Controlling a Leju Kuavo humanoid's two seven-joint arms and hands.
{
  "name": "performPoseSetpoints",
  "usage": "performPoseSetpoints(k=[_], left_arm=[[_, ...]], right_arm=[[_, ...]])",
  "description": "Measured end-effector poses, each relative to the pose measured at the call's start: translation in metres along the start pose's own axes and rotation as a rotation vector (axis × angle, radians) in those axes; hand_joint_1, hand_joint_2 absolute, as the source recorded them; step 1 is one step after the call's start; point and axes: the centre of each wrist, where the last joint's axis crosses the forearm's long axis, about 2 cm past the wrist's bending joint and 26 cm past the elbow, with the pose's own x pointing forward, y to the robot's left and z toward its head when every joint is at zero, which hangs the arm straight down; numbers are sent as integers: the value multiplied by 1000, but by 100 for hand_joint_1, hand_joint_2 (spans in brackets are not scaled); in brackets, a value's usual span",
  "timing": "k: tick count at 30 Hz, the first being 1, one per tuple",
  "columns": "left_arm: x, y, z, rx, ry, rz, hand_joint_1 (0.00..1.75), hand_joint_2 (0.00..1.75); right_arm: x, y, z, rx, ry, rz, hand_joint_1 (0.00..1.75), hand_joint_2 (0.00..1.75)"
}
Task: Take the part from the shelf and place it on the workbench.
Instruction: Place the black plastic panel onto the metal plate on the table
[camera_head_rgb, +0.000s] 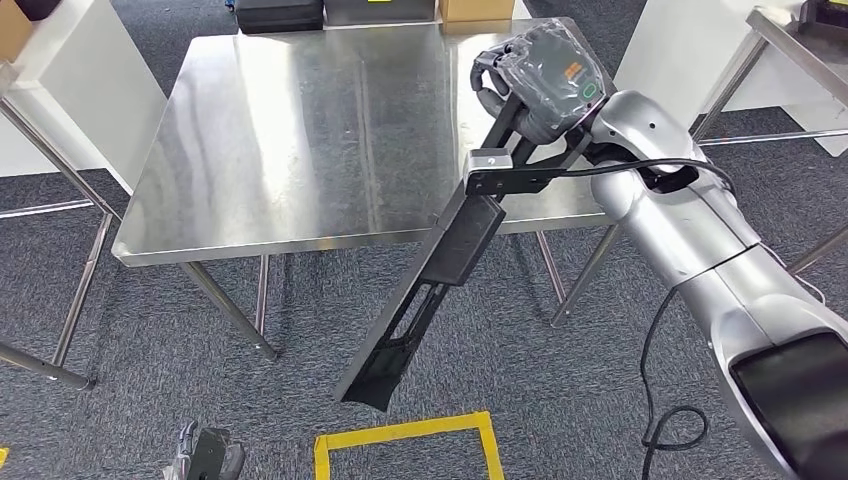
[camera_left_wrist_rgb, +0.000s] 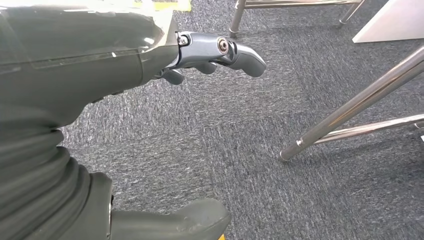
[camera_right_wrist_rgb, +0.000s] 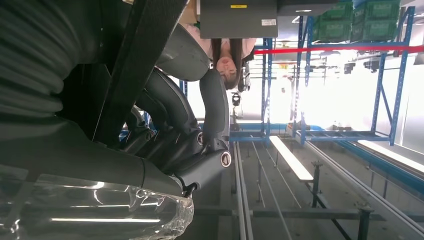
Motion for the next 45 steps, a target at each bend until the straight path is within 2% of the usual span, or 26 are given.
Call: performPoseSetpoints(k=[15,45], left_arm=[[-1,1,-1,-22,27,10,0,175],[-2,4,-2,-34,15,-17,0,175]], right_arm=[[-8,1,3,21,21,14,162,175],[-13,3,9,54,20,22,162,175]])
